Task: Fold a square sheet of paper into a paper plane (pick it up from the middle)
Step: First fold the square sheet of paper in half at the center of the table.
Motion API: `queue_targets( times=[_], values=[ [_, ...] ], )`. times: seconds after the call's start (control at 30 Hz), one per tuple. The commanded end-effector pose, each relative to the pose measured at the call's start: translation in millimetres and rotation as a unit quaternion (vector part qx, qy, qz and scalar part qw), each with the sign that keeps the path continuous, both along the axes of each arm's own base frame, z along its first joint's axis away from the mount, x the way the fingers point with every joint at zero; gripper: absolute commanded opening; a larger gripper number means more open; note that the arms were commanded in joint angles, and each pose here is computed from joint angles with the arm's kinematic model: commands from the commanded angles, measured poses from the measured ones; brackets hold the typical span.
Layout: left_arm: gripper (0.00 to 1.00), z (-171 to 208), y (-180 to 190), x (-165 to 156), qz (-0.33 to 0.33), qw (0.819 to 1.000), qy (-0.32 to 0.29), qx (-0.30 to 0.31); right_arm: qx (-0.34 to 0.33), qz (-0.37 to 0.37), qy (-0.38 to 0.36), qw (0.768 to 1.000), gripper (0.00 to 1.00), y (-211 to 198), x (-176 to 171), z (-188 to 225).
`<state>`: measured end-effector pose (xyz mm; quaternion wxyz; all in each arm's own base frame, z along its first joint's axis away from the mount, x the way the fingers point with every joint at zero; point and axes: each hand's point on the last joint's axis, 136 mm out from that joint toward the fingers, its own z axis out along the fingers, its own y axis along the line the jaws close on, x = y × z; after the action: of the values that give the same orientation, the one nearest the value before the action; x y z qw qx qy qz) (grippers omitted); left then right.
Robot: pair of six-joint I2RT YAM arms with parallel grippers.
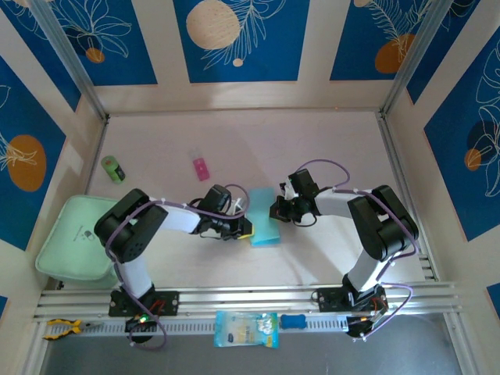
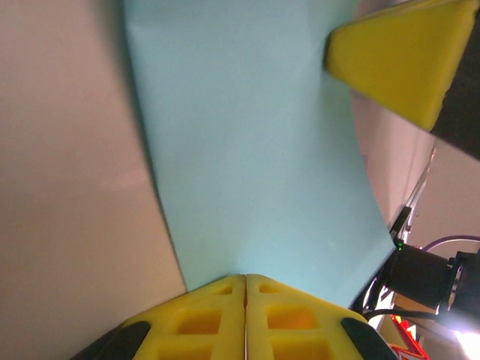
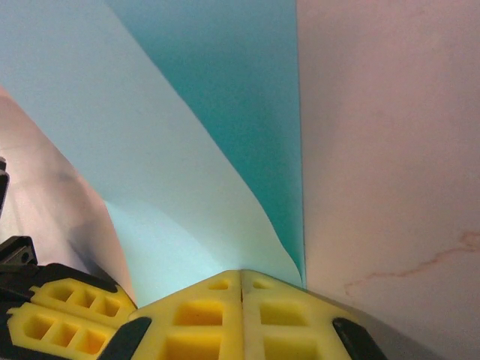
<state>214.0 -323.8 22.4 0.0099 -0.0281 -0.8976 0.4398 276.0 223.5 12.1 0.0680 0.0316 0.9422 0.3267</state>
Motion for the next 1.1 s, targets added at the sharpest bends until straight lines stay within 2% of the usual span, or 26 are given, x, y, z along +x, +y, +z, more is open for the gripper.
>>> queue_targets(
  times=[0.0,0.13,0.27,0.53,1.07],
  values=[
    [0.09,16,-3,-5,-0.012,1.000,0.000,0.012,-0.089,-0.014,0.086,0.992,0.00,-34,-43,-44],
    [0.09,32,-16,0,-0.015,1.000,-0.007,0.001,-0.089,-0.014,0.086,0.992,0.00,-34,-44,-44],
    [0.09,23,-20,-4,-0.021,1.000,0.004,0.012,-0.089,-0.014,0.087,0.992,0.00,-34,-45,-45],
    [0.09,-18,-1,-28,-0.037,0.996,0.041,0.072,-0.090,-0.015,0.088,0.992,0.00,-35,-45,-46],
    [0.11,-28,28,-72,-0.109,0.985,0.010,0.133,-0.094,-0.016,0.090,0.991,0.00,-36,-47,-48]
  ],
)
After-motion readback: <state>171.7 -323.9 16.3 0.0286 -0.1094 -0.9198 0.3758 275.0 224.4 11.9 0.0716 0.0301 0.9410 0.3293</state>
